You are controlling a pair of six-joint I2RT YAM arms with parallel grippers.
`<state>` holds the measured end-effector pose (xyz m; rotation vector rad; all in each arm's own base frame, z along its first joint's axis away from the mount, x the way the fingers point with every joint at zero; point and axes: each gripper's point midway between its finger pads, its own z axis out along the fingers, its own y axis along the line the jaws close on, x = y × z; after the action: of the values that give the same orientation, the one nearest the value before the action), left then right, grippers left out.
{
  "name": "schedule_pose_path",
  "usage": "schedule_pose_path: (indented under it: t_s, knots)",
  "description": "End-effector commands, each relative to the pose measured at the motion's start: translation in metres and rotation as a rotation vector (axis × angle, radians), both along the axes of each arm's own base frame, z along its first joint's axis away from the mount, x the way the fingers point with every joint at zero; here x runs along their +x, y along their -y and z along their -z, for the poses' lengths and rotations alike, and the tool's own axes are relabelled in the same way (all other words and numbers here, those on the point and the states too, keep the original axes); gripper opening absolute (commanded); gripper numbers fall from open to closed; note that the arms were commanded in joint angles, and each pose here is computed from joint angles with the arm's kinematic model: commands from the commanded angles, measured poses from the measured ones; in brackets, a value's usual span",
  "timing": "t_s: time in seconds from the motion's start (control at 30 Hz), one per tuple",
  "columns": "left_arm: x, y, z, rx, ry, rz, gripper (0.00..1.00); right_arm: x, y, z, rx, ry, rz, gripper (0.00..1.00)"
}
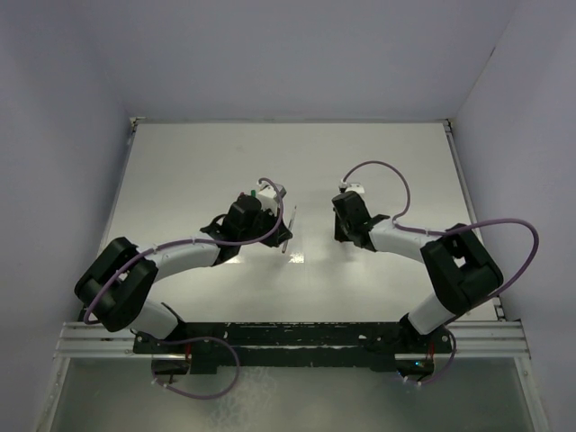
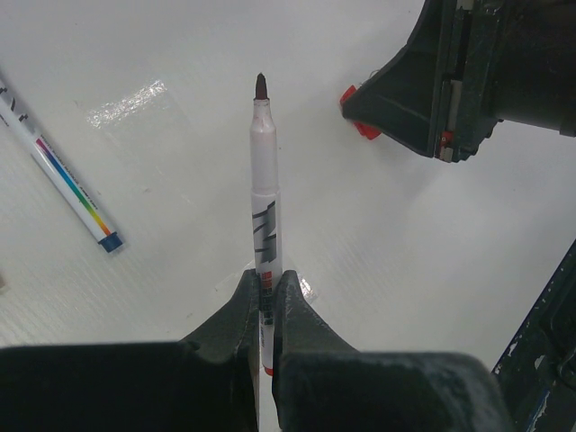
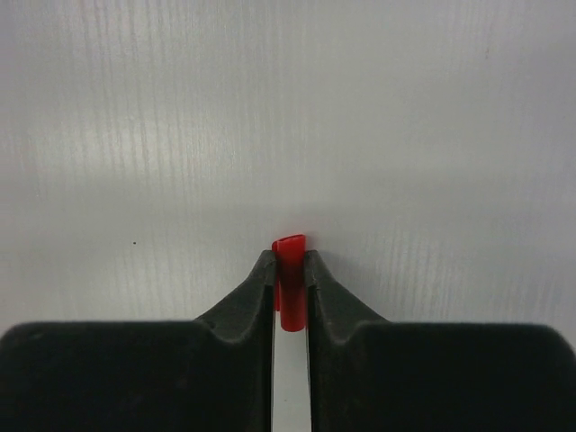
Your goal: Insert the pens into the pen caps
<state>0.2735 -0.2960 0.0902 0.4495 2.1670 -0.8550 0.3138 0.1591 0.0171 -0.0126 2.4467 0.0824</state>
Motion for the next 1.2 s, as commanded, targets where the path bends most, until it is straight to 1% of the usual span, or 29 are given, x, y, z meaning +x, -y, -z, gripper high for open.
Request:
schedule_pose_path:
  t_s: [0.0,0.03,0.13,0.23,0.33,0.5,0.63,0.77,0.9,1.03,1.17]
  knots:
    - [0.005,0.004,-0.017,-0.033,0.055,0.000,0.00,-0.016,0.001,0.011,0.008,-0.084,0.000,0.02]
    - [0.005,0.004,-0.017,-0.034,0.054,0.000,0.00,-0.017,0.002,0.013,0.004,-0.094,0.002,0.00]
    - [0.004,0.003,-0.016,-0.031,0.050,-0.003,0.00,-0.017,0.001,0.011,0.005,-0.096,-0.002,0.00]
    - [0.005,0.003,-0.017,-0.031,0.050,-0.005,0.00,-0.009,0.000,-0.002,0.015,-0.044,0.010,0.00]
    - [0.005,0.004,-0.021,-0.037,0.058,-0.006,0.00,0.009,-0.005,-0.031,0.056,0.072,0.020,0.00]
    - [0.009,0.003,-0.038,-0.063,0.098,-0.019,0.00,0.036,-0.011,-0.095,0.136,0.292,0.036,0.00]
    - [0.006,0.008,-0.050,-0.087,0.122,-0.005,0.00,0.046,-0.016,-0.146,0.233,0.484,0.020,0.00]
    - [-0.004,0.021,-0.066,-0.125,0.166,0.025,0.00,0.047,-0.020,-0.188,0.348,0.646,0.015,0.00]
    - [-0.014,0.036,-0.076,-0.142,0.203,0.047,0.00,0.040,-0.029,-0.224,0.517,0.782,-0.012,0.00]
    - [-0.013,0.039,-0.078,-0.165,0.203,0.034,0.00,0.025,-0.035,-0.245,0.682,0.865,-0.037,0.00]
    - [-0.015,0.041,-0.082,-0.188,0.201,0.041,0.00,0.016,-0.032,-0.253,0.739,0.926,-0.051,0.00]
